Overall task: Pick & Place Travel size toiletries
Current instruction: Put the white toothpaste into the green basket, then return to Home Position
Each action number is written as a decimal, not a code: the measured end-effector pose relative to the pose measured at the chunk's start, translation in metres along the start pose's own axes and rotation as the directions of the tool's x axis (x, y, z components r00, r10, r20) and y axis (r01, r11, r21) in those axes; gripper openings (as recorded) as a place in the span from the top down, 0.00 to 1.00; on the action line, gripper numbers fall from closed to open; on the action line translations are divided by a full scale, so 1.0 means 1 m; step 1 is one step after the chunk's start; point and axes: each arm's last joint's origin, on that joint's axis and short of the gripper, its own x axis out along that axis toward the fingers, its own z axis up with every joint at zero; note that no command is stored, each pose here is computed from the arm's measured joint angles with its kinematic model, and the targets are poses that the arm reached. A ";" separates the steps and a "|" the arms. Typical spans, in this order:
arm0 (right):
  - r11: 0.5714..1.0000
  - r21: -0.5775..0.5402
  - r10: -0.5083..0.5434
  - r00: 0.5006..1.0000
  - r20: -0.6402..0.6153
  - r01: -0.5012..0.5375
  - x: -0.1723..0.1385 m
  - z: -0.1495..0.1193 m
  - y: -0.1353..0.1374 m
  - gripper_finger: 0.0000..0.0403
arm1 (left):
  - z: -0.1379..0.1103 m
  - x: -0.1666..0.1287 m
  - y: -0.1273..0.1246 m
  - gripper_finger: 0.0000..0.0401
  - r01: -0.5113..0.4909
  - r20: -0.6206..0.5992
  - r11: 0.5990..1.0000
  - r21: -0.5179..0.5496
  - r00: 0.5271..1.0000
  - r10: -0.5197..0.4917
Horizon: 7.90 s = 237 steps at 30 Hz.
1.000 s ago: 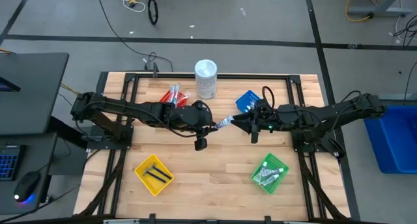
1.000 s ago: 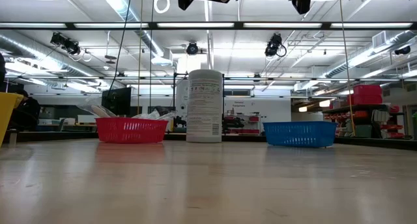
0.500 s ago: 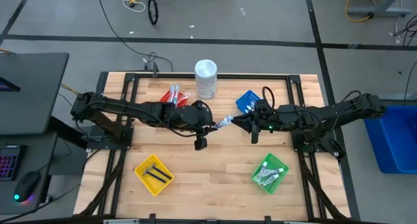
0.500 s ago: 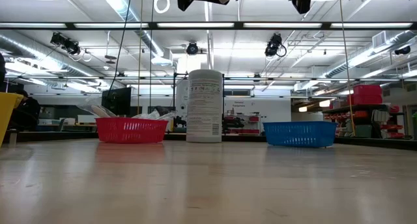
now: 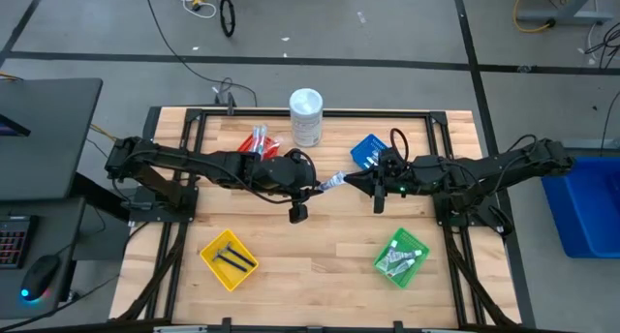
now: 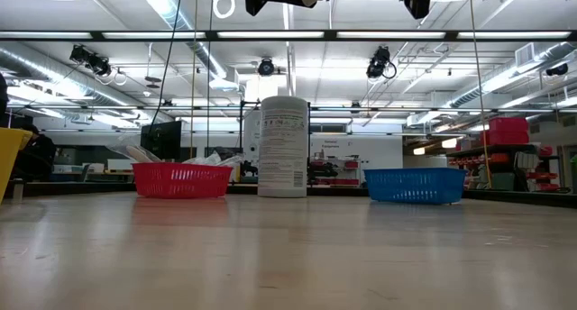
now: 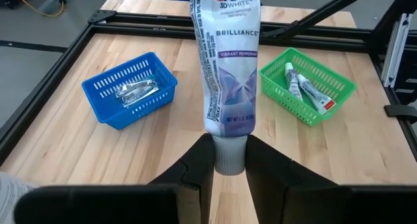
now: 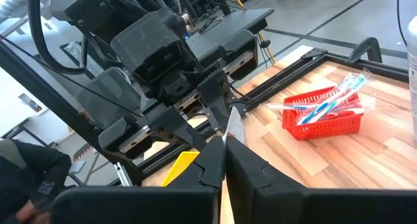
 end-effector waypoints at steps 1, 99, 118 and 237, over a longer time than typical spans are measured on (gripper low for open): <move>1.000 0.000 0.001 1.000 -0.001 -0.001 0.000 0.000 0.000 0.97 | 0.000 0.000 0.000 0.80 0.000 0.000 1.000 0.000 1.000 0.000; 0.897 -0.277 0.221 0.892 -0.394 -0.345 -0.097 -0.009 0.004 1.00 | 0.020 -0.096 0.018 0.99 0.047 0.141 0.998 0.044 0.989 -0.053; 0.913 -0.102 0.231 0.706 -0.669 -0.395 -0.106 -0.056 -0.007 1.00 | 0.018 -0.102 0.020 0.99 0.043 0.131 0.998 0.040 0.990 -0.048; 0.919 -0.191 0.285 0.916 -0.282 -0.345 -0.082 -0.114 -0.028 0.93 | -0.170 -0.152 0.058 0.99 0.122 0.390 0.992 0.026 0.913 -0.123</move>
